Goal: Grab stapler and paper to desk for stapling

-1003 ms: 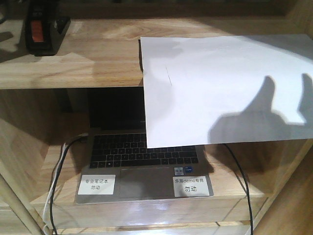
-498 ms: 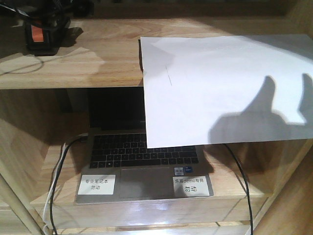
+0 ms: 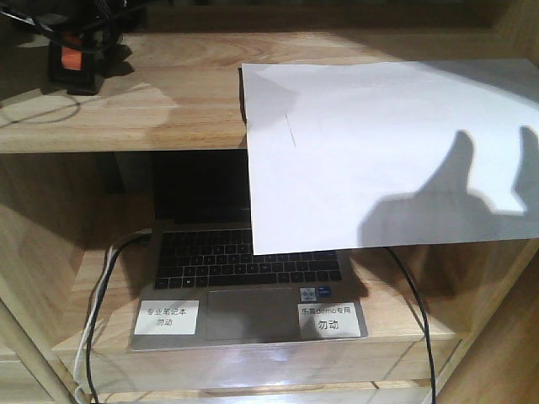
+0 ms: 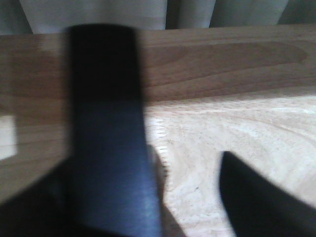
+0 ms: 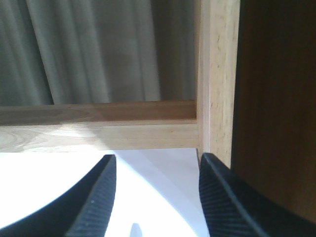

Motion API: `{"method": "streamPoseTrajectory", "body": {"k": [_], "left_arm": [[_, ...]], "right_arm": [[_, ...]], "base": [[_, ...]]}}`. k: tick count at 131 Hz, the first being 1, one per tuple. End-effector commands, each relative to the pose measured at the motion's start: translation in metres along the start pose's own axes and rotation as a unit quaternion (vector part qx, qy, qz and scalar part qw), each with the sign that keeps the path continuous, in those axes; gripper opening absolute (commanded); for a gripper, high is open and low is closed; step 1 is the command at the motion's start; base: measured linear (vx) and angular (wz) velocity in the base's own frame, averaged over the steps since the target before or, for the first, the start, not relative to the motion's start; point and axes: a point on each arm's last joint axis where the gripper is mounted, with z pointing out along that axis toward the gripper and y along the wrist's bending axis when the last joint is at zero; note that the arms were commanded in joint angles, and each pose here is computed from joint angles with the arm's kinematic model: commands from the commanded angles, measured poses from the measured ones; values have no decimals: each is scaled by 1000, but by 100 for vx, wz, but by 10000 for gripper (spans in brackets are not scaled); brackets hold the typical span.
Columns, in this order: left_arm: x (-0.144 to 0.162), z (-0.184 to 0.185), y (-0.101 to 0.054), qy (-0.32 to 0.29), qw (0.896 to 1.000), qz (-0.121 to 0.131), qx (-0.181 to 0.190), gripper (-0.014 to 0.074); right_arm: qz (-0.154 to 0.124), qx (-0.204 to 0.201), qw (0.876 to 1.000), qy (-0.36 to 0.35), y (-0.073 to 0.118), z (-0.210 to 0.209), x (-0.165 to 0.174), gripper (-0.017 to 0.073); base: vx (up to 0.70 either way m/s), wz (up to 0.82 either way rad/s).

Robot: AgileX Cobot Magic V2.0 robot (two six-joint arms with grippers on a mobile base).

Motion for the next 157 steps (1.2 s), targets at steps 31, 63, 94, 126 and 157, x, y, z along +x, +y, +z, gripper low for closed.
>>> {"method": "streamPoseTrajectory", "body": {"k": [31, 63, 94, 126, 157], "left_arm": [[-14, -28, 6, -55, 998, 3, 16, -8], [-17, -54, 14, -86, 995, 30, 25, -8], [1, -87, 12, -148, 983, 71, 85, -8], [51, -126, 30, -242, 949, 86, 185, -8], [116, -162, 59, -307, 914, 108, 243, -8]], "right_arm": [[-4, 3, 999, -47, 0, -2, -14, 360], [-4, 3, 999, -47, 0, -2, -14, 360], [-3, 3, 999, -47, 0, -2, -13, 360], [-4, 4, 999, -47, 0, -2, -13, 360], [-4, 4, 999, -47, 0, -2, -13, 360]], "base": [[0, 0], [0, 0], [0, 0], [0, 0], [0, 0]]}}
